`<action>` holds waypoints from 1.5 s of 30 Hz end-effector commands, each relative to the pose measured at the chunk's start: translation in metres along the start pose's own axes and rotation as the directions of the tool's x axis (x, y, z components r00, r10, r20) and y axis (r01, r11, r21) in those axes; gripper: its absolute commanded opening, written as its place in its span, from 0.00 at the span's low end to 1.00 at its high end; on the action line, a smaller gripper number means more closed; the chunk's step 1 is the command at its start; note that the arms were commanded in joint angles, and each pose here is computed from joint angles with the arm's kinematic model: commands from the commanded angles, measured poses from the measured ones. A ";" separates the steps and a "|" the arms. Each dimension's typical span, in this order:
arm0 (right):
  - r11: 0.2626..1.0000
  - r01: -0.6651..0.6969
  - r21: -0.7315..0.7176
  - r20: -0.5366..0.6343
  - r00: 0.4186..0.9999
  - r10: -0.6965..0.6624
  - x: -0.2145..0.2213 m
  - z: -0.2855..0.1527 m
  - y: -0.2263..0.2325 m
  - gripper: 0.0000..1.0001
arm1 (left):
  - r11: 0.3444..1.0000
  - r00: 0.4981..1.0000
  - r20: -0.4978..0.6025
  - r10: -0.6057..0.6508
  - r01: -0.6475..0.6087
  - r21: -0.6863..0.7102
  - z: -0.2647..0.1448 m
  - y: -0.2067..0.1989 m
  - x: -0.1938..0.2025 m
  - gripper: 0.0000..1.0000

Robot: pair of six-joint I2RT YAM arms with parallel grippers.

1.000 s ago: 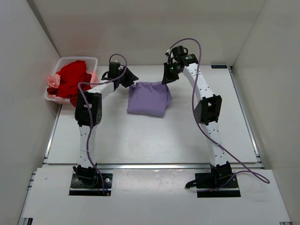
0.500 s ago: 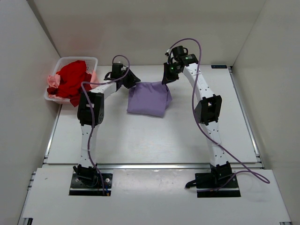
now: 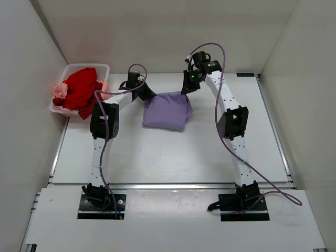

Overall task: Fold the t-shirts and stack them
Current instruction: Smooth out wrinkles on the folded tshirt

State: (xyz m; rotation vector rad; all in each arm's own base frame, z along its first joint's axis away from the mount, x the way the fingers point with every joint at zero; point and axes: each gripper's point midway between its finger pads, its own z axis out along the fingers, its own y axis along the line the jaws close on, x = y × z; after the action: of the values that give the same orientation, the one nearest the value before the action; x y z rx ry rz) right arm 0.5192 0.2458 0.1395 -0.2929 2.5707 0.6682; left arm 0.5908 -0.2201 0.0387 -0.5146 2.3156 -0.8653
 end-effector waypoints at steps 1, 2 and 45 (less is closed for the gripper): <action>1.000 0.014 -0.008 0.029 0.999 -0.014 -0.008 -0.010 0.003 0.01 | 0.997 0.998 0.056 0.038 -0.042 0.067 -0.034 -0.043 -0.022 0.00; 1.000 0.022 -0.006 0.033 0.999 -0.021 -0.009 -0.013 0.004 0.00 | 0.995 0.995 0.084 0.045 -0.053 0.083 -0.047 -0.053 -0.029 0.00; 0.981 0.040 -0.188 0.236 0.972 0.006 0.150 -0.135 0.078 0.00 | 0.953 0.939 0.284 0.194 -0.250 0.174 -0.306 -0.040 0.089 0.00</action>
State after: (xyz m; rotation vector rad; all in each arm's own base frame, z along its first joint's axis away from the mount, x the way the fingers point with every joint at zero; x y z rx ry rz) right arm 0.3018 0.2162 0.1861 -0.2251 2.4127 0.7715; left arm 0.3293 -0.1693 0.2080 -0.2494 2.0248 -0.9007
